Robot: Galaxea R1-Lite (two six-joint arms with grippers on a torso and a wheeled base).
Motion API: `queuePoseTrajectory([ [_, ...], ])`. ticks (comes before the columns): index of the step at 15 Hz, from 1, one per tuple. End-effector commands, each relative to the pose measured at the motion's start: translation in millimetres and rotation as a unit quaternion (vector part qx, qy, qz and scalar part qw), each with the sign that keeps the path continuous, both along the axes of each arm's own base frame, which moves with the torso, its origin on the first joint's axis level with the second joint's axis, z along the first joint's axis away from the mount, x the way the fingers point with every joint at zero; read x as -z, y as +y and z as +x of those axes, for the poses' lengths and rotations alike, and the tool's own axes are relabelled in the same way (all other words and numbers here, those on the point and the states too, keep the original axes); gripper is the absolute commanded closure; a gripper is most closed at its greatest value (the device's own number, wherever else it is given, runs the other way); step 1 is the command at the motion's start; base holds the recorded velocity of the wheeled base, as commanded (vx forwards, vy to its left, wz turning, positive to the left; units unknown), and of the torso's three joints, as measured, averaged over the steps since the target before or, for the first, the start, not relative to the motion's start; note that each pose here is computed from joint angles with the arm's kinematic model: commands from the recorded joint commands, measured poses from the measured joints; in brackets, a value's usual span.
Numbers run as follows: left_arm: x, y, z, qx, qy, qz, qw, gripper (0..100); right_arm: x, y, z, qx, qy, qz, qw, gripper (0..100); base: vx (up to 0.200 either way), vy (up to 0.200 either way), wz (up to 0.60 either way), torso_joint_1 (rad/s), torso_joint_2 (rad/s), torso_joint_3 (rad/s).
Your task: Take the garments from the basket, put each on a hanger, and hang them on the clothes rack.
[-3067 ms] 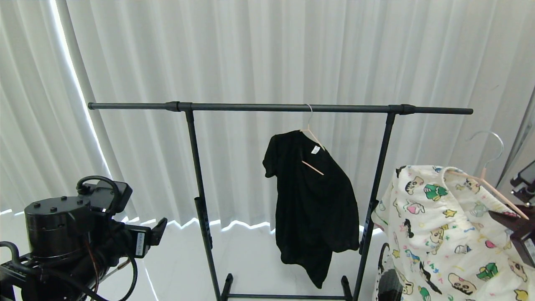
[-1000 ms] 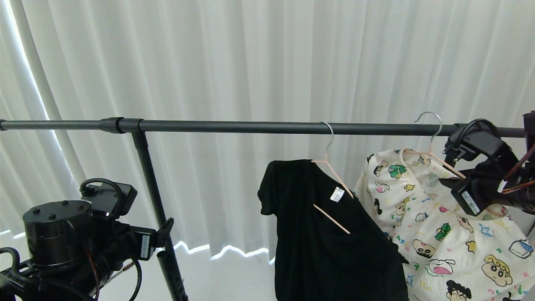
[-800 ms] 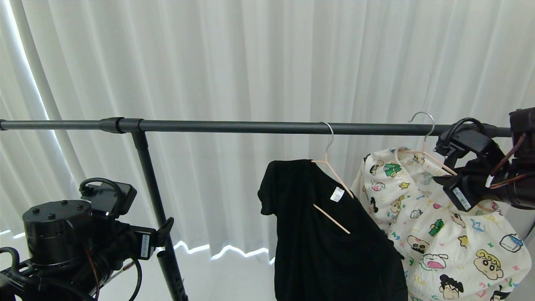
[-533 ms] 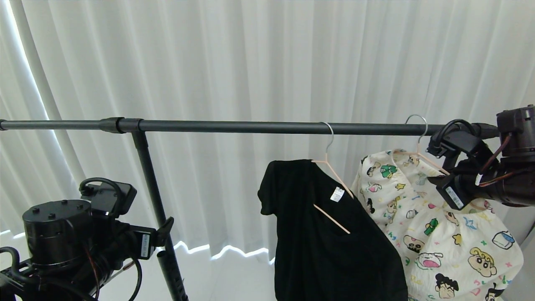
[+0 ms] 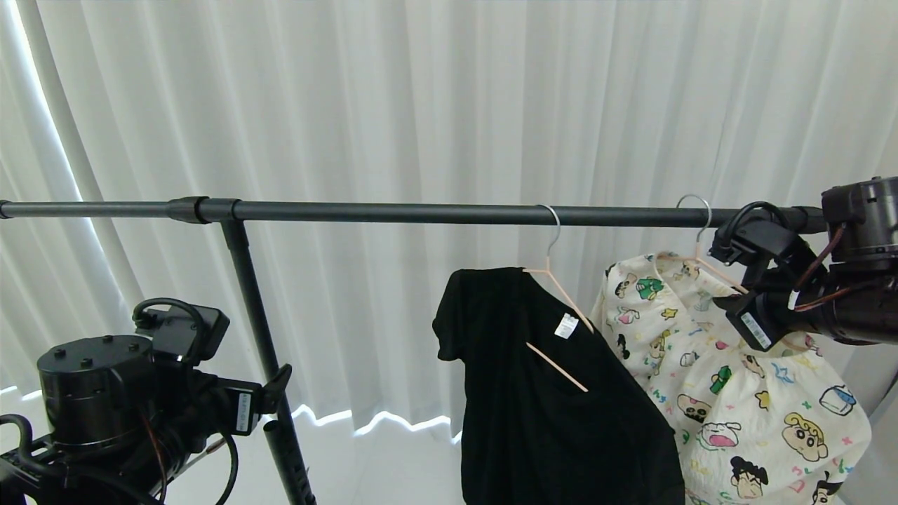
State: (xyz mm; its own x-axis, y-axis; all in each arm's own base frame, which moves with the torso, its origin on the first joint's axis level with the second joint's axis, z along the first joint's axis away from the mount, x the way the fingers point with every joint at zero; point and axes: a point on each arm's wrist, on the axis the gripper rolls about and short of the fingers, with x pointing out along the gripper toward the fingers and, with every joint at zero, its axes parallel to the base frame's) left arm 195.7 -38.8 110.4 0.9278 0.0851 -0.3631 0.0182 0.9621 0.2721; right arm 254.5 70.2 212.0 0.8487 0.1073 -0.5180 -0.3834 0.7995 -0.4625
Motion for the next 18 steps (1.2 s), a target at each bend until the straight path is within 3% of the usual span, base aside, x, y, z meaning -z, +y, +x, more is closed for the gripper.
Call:
queuePoseTrajectory([
  [1, -0.3, 0.0, 0.1, 0.0, -0.001, 0.0, 1.0, 0, -0.5, -0.2, -0.9, 0.0, -0.001, 0.0, 1.0, 0, 0.0, 0.0, 0.0, 0.0, 0.0, 0.0],
  [5, -0.2, 0.2, -0.8, -0.001, -0.001, 0.001, 1.0, 0, -11.7, 3.0, -11.9, -0.014, -0.021, 0.015, 0.9996, 0, 0.0, 0.0, 0.0, 0.0, 0.0, 0.0],
  [10, -2.5, 2.8, -1.0, -0.025, -0.011, 0.01, 0.9996, 0, -43.0, -3.1, -53.7, -0.015, -0.079, 0.076, 0.9939, 0, 0.0, 0.0, 0.0, 0.0, 0.0, 0.0],
  [12, -8.6, 2.7, 2.0, -0.033, -0.044, 0.019, 0.9983, 0, -50.9, -17.9, -71.6, 0.014, -0.103, 0.091, 0.9904, 0, 0.0, 0.0, 0.0, 0.0, 0.0, 0.0],
  [14, -17.4, 9.5, 1.8, -0.043, -0.071, 0.045, 0.9955, 0, -57.7, -40.0, -89.8, 0.087, -0.132, 0.076, 0.9845, 0, 0.0, 0.0, 0.0, 0.0, 0.0, 0.0],
  [15, -19.0, 15.4, 1.8, -0.054, -0.076, 0.057, 0.994, 0, -59.0, -50.5, -99.4, 0.121, -0.133, 0.068, 0.9814, 0, 0.0, 0.0, 0.0, 0.0, 0.0, 0.0],
  [18, -15.0, 20.6, -4.7, -0.065, -0.078, 0.058, 0.9932, 0, -52.5, -72.6, -124.9, 0.182, -0.12, 0.034, 0.9755, 0, 0.0, 0.0, 0.0, 0.0, 0.0, 0.0],
])
